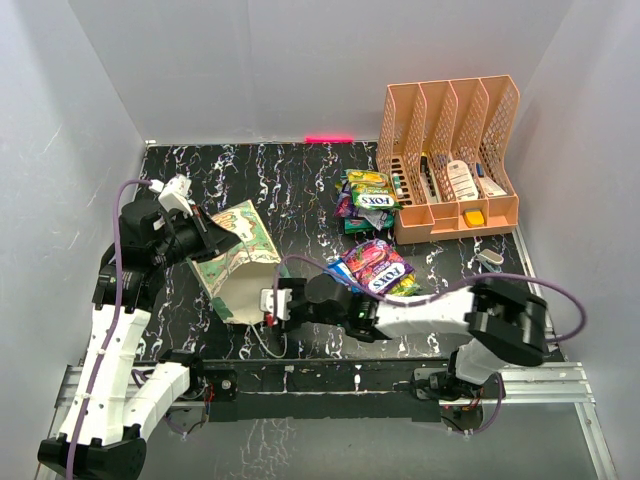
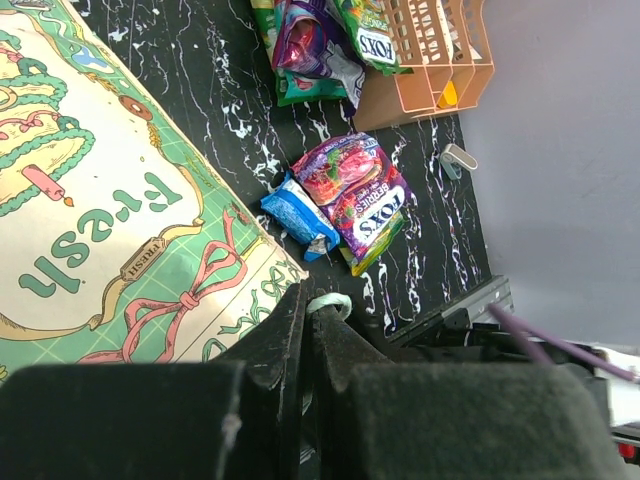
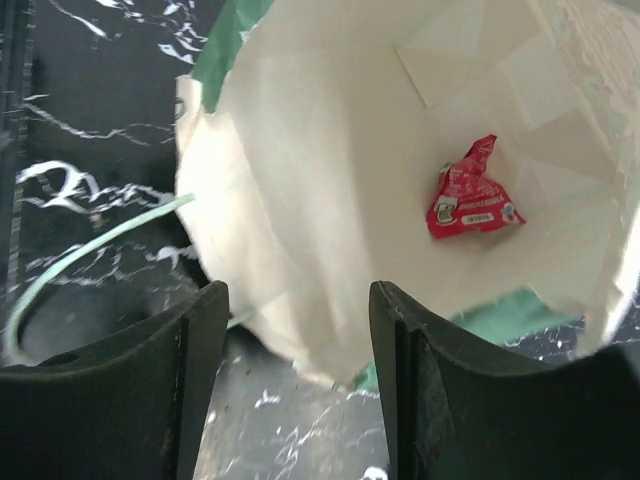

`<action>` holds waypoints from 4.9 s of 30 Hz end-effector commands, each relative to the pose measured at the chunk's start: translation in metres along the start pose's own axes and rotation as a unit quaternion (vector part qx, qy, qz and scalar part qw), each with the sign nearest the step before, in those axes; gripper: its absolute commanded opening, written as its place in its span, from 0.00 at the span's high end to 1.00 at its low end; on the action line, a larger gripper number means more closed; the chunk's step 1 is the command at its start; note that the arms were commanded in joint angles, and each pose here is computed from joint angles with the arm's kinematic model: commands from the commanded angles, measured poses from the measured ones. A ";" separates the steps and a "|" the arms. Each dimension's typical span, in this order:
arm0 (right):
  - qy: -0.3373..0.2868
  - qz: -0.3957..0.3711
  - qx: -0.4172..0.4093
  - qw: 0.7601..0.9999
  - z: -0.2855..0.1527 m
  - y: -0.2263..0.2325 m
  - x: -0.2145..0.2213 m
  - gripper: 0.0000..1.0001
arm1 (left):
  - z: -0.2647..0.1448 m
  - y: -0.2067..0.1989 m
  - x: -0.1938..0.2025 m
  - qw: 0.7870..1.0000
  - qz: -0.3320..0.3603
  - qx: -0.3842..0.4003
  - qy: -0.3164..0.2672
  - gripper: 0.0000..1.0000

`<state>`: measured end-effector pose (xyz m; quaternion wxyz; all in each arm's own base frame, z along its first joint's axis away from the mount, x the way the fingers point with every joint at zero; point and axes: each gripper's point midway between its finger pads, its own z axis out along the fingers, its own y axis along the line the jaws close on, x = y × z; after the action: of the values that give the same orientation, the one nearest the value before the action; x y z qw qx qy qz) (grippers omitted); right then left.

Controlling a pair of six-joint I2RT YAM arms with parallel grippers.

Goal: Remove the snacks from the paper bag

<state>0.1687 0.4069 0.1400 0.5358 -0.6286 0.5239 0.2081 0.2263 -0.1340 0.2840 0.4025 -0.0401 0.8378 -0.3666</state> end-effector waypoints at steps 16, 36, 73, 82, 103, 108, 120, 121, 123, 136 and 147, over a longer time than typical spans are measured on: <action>-0.117 -0.103 0.292 0.944 0.122 -0.102 -0.013 0.43 | -0.009 -0.022 0.000 0.999 0.007 0.047 0.002 1.00; -0.081 -0.138 0.237 0.958 0.177 -0.116 0.048 0.27 | -0.015 -0.038 -0.011 0.998 0.014 0.067 0.002 1.00; -0.021 -0.071 0.224 0.972 0.157 -0.144 0.042 0.93 | -0.008 0.006 -0.010 0.998 0.003 -0.055 -0.014 1.00; -0.033 0.027 0.204 0.978 0.104 -0.095 0.034 0.93 | -0.007 0.003 -0.011 0.999 -0.008 -0.048 -0.017 1.00; -0.098 0.072 0.016 0.992 0.034 -0.006 -0.034 0.93 | -0.014 0.008 -0.015 0.997 -0.007 -0.072 -0.032 1.00; -0.106 0.082 0.013 0.991 0.011 0.000 -0.047 0.93 | -0.016 0.011 -0.013 0.996 -0.006 -0.079 -0.030 1.00; -0.182 0.043 0.026 0.982 -0.105 -0.021 -0.103 0.93 | -0.023 -0.020 -0.037 0.997 -0.029 -0.039 -0.056 1.00; -0.198 0.042 0.041 0.978 -0.117 -0.029 -0.112 0.93 | -0.025 -0.027 -0.043 0.997 -0.037 -0.030 -0.065 1.00; -0.226 0.048 0.086 0.969 -0.142 -0.050 -0.130 0.93 | -0.028 -0.042 -0.056 0.996 -0.040 -0.005 -0.083 1.00; -0.167 0.180 0.312 0.918 -0.180 -0.133 -0.112 0.93 | -0.058 -0.028 -0.117 0.974 -0.020 -0.114 -0.196 1.00; -0.058 0.189 0.386 0.901 -0.176 -0.151 -0.077 0.93 | -0.062 0.042 -0.070 0.952 -0.056 -0.238 -0.182 1.00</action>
<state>0.2037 0.2811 0.3073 0.7079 -0.3117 0.6121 0.1646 0.2471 -0.0661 0.3533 0.5139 -0.2177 0.7964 -0.2331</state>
